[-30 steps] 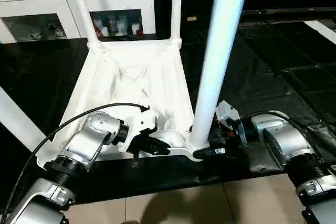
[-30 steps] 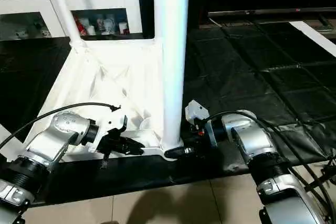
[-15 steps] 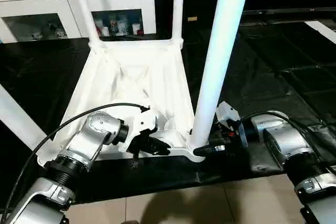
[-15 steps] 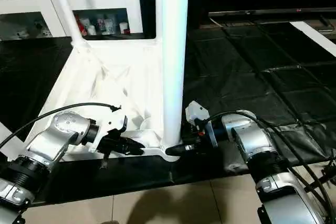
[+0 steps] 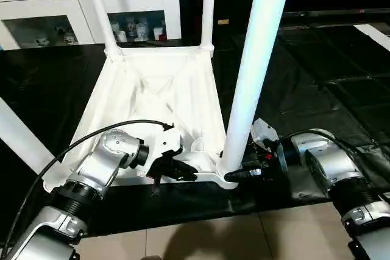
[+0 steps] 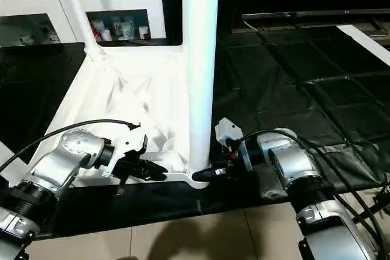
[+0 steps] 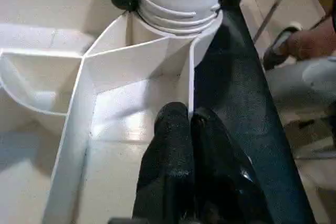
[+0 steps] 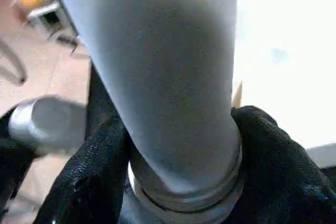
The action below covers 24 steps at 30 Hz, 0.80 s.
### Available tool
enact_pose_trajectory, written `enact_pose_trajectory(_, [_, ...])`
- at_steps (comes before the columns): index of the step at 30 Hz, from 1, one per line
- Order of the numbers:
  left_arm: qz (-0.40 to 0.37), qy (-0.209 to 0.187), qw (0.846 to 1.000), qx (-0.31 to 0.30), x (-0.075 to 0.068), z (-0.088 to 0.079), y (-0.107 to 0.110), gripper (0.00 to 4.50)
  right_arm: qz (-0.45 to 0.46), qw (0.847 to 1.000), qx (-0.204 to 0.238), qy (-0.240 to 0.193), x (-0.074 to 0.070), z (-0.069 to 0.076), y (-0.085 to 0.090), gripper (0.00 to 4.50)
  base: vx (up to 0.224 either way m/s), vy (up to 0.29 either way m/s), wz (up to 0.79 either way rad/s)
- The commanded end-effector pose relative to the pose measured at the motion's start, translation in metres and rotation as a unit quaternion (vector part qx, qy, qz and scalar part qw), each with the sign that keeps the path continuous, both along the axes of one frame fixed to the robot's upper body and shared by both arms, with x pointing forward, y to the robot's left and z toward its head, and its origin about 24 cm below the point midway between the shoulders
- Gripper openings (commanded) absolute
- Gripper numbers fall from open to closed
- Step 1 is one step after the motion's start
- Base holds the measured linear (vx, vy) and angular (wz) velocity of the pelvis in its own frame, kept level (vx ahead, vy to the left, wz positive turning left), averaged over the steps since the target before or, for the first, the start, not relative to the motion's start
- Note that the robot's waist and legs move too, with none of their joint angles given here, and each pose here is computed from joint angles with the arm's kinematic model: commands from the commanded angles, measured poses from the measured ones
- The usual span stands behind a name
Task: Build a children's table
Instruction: Rotate leg to tighten
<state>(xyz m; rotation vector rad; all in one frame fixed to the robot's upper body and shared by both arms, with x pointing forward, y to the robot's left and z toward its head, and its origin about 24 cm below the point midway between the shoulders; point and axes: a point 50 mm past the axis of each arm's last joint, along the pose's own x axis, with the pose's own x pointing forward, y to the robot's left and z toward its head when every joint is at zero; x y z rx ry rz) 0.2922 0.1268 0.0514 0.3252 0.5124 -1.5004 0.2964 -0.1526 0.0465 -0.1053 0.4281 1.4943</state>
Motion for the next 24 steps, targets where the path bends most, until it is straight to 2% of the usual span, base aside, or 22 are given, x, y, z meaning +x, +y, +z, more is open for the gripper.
enact_pose_trajectory(1, [0.029,-0.024,0.999,-0.026,0.009,0.009,-0.017,0.0,-0.028,0.999,0.026,0.008,-0.001,-0.005,0.019,2.64,0.0,0.0,0.0])
enact_pose_trajectory(2, [0.057,-0.032,0.997,-0.032,0.013,0.009,-0.026,0.0,-0.083,0.996,0.029,0.009,0.0,-0.013,0.025,2.64,0.0,0.0,0.0])
enact_pose_trajectory(8, [0.123,-0.041,0.99,-0.054,0.02,0.011,-0.05,0.0,-0.197,0.98,0.022,0.015,0.005,-0.032,0.039,2.64,0.0,0.0,0.0])
enact_pose_trajectory(11, [0.191,-0.051,0.978,-0.068,0.028,0.015,-0.068,0.0,-0.296,0.954,0.02,0.029,0.014,-0.039,0.051,2.64,0.0,0.0,0.0])
enact_pose_trajectory(13, [0.244,-0.061,0.965,-0.076,0.034,0.019,-0.082,0.0,-0.371,0.927,0.027,0.042,0.024,-0.038,0.062,2.64,0.0,0.0,0.0])
enact_pose_trajectory(16, [0.273,-0.074,0.956,-0.074,0.039,0.022,-0.09,0.0,-0.406,0.913,0.027,0.039,0.031,-0.036,0.072,2.64,0.0,0.0,0.0])
enact_pose_trajectory(20, [0.283,-0.086,0.953,-0.067,0.042,0.023,-0.09,0.0,-0.419,0.907,0.03,0.033,0.033,-0.034,0.074,2.64,0.0,0.0,0.0])
enact_pose_trajectory(22, [0.279,-0.09,0.954,-0.06,0.042,0.023,-0.082,0.0,-0.424,0.904,0.046,0.037,0.034,-0.033,0.071,3.2,0.0,0.0,0.0])
enact_pose_trajectory(24, [0.272,-0.091,0.957,-0.051,0.043,0.021,-0.073,0.0,-0.425,0.903,0.05,0.037,0.033,-0.033,0.066,3.36,0.0,0.0,0.0])
